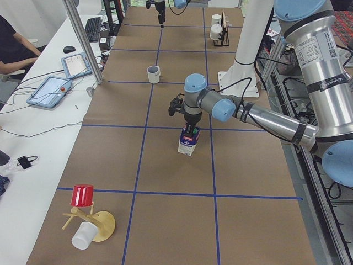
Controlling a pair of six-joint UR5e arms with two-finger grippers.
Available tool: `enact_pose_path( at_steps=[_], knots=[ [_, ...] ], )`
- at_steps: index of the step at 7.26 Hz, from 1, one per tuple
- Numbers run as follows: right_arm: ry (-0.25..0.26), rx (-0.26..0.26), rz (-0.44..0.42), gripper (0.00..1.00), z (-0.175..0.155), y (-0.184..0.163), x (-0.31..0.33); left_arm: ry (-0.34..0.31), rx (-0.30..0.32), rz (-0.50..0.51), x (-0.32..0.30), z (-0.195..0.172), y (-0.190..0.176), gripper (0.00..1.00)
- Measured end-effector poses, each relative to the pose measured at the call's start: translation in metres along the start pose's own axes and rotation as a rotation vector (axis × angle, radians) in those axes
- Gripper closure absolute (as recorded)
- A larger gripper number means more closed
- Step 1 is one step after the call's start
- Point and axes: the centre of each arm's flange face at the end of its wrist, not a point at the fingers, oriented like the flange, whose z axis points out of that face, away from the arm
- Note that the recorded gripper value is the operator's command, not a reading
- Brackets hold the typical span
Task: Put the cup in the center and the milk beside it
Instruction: 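Grasp the Pascual milk carton with the left gripper and lift it, then carry the milk carton with the left gripper beside the mug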
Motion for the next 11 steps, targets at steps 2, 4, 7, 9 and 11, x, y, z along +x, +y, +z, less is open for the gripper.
enact_pose_path(
  at_steps=[2,4,7,9,11],
  knots=[
    [-0.004,0.004,-0.001,0.0,-0.002,0.0,0.0,-0.014,-0.039,-0.074,0.074,-0.046,-0.11,1.0],
    [-0.008,0.007,-0.004,0.0,-0.004,0.001,0.0,-0.023,-0.09,-0.158,0.159,-0.083,-0.182,1.0],
    [-0.008,0.007,-0.005,0.0,-0.004,0.001,0.0,0.04,-0.046,-0.264,0.233,-0.023,-0.237,1.0],
    [-0.008,0.007,-0.005,0.0,-0.004,0.002,0.0,0.054,-0.027,-0.313,0.283,0.004,-0.279,1.0],
    [-0.009,0.009,-0.007,0.0,-0.005,0.002,-0.001,0.072,0.009,-0.345,0.331,0.023,-0.319,1.0]
  ],
)
